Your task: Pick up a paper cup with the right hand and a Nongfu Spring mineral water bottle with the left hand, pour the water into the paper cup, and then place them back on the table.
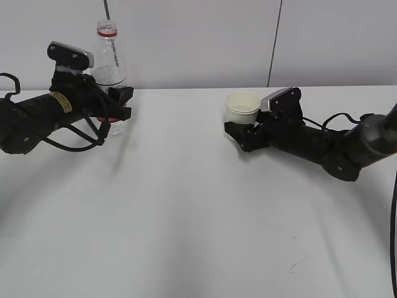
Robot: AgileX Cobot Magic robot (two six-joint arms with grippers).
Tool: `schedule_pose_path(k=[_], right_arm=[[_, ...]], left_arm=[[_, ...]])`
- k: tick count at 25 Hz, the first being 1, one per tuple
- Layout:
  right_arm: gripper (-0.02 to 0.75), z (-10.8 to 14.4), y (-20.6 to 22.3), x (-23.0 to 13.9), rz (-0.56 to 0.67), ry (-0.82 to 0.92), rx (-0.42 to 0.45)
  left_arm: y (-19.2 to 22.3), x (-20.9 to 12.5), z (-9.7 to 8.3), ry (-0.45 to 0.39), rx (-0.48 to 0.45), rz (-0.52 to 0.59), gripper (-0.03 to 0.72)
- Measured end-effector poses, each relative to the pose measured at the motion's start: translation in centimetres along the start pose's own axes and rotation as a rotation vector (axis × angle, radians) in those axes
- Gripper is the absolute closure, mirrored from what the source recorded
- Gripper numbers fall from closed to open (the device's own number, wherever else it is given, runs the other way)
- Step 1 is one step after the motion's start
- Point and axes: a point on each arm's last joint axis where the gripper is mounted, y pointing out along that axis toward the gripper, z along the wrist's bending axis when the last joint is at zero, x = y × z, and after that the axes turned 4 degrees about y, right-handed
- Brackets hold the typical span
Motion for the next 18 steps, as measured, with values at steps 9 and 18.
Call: schedule_pose_path(k=[9,18], right_arm=[[0.086,-0.4,-2.5,-1.4,0.014,0.062,-0.027],[0.087,0.4,-6.8,-1.5,-0.005,0.124,-0.031]], left_arm=[[0.0,0.0,0.0,-0.001,-0.001,0.0,0.302],[0.0,0.0,0.0,-0.061,0.0,0.0,0.302]])
